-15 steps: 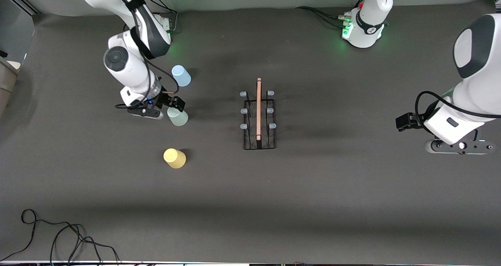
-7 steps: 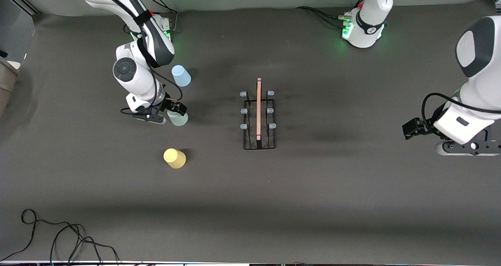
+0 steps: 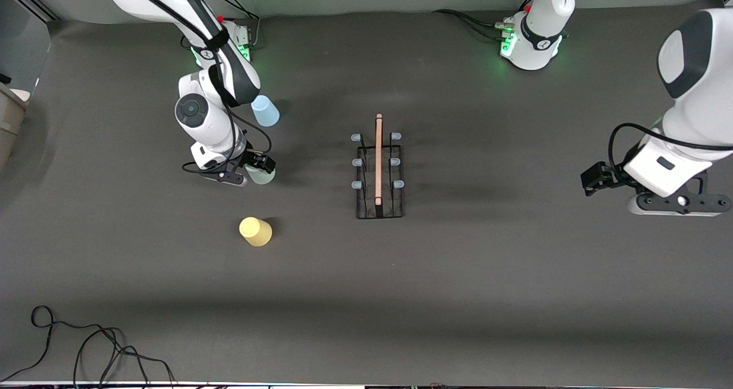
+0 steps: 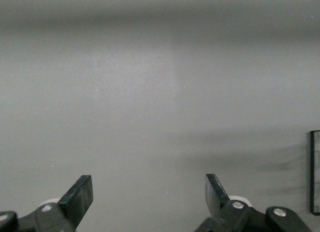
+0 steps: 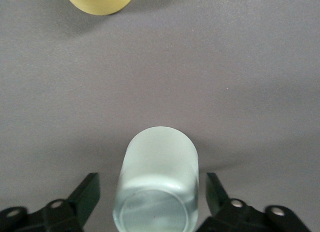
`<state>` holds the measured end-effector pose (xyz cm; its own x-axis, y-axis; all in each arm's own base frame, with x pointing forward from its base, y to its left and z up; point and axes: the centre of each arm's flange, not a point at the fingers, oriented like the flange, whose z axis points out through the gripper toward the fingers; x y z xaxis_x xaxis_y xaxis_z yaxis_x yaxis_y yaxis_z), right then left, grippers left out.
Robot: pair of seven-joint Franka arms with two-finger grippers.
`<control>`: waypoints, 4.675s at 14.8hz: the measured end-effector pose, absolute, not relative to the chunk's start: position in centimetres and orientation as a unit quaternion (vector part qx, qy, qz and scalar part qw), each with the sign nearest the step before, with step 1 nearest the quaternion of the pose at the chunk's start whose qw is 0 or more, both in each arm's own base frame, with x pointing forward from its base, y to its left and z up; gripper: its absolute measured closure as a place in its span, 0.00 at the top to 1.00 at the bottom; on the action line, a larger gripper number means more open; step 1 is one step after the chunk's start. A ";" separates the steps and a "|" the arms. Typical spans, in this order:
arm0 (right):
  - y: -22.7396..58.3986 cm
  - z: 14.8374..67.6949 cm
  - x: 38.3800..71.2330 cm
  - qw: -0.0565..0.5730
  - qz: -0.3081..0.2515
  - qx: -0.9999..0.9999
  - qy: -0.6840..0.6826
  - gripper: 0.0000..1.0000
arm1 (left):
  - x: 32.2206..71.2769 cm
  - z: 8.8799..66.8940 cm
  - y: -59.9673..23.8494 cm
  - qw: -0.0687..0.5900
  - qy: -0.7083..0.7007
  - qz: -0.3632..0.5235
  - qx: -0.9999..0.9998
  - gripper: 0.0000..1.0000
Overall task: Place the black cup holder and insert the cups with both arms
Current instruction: 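Grasp the pale green cup with the right gripper, then carry the green cup to the rack and hang it on a peg, then release the green cup and move the right gripper toward the yellow cup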
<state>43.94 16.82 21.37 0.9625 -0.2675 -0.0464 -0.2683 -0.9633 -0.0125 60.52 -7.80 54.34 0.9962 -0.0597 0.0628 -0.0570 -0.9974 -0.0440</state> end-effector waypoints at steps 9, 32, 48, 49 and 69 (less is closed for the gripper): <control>17.2 24.6 44.5 0.016 0.024 -0.991 0.134 0.67 | 61.6 55.3 -5.1 0.023 0.006 -0.026 -0.999 1.00; 44.9 37.2 41.9 0.043 0.020 -0.958 0.282 0.67 | 60.1 60.6 -0.8 0.010 0.049 0.013 -0.999 1.00; 47.3 32.1 40.8 0.017 0.017 -0.964 0.266 0.85 | 61.8 60.5 -2.5 0.008 0.064 -0.033 -0.997 1.00; 47.3 32.5 41.0 0.020 0.015 -0.963 0.267 0.94 | 61.8 60.4 -2.5 0.008 0.064 -0.033 -0.997 1.00; 17.6 39.1 58.3 0.005 0.035 -0.992 0.119 1.00 | 62.4 60.3 -1.8 0.000 0.056 -0.048 -0.997 1.00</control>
